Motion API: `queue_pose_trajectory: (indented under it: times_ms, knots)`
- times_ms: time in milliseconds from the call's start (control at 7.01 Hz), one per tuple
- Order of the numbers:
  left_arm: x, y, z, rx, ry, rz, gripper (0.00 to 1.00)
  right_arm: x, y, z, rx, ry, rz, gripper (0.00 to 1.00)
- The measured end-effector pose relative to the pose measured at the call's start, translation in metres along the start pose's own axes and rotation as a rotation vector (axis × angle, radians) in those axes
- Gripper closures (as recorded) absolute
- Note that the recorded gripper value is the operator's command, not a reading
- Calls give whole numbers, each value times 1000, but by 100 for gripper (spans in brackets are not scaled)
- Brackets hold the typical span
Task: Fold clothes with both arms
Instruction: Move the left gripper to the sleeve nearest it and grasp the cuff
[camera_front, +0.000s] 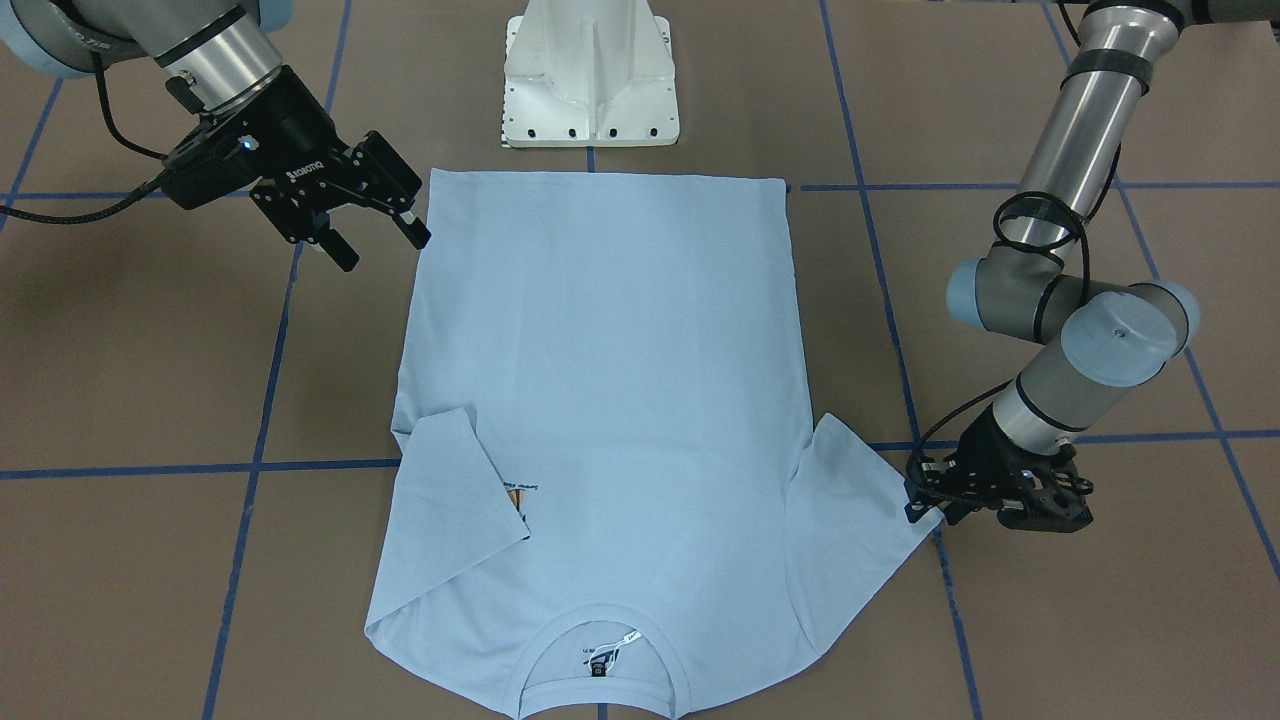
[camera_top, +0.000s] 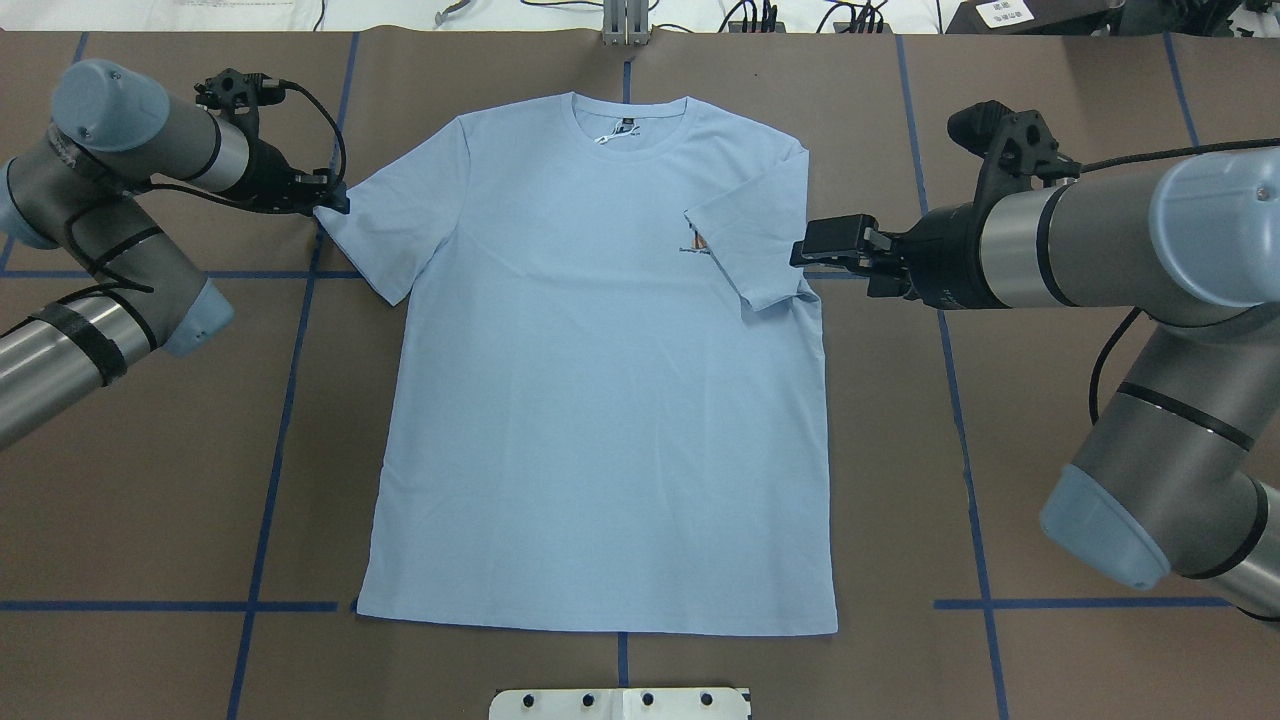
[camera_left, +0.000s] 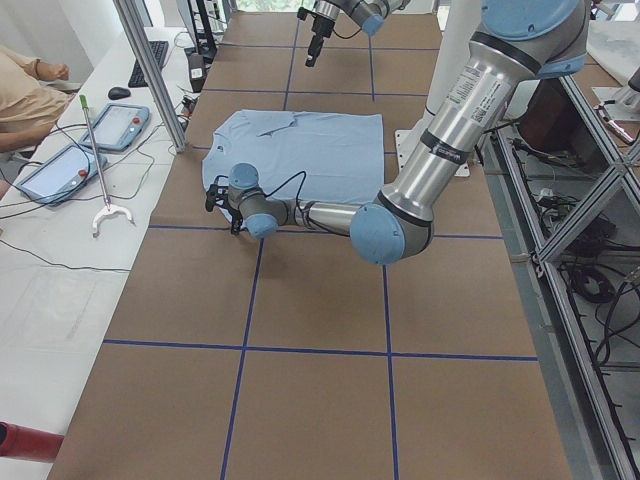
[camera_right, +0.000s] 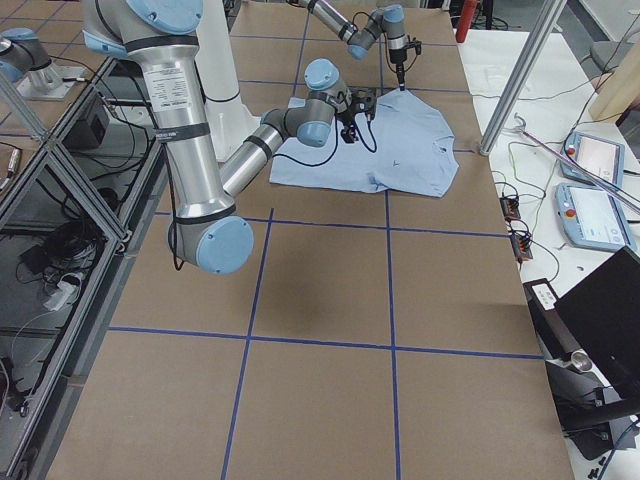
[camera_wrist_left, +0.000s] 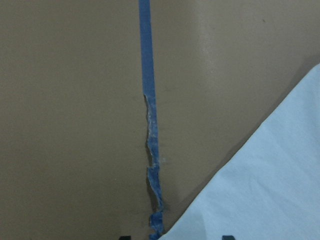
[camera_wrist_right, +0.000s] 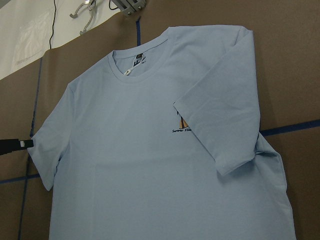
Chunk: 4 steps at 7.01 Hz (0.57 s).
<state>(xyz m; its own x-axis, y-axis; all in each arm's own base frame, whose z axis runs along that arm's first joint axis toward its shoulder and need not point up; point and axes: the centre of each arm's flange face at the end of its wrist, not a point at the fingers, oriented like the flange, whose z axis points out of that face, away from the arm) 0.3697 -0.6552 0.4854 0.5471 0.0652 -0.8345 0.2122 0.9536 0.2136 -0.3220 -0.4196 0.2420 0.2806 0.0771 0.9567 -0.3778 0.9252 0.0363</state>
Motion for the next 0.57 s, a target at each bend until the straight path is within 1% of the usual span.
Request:
queue_pose_trajectory:
  times_ms: [143,285,428,570]
  knots:
    - [0,0,0,0,0,0,75,0,0,0,0,0,0,0]
    - [1,1,1,2,-2,1,96,0,0,0,0,0,0,0]
    - [2,2,2,7,-5,-3,100,0,0,0,0,0,0,0]
    - [5,3,4,10,-6,-15,100,0,0,0,0,0,1,0]
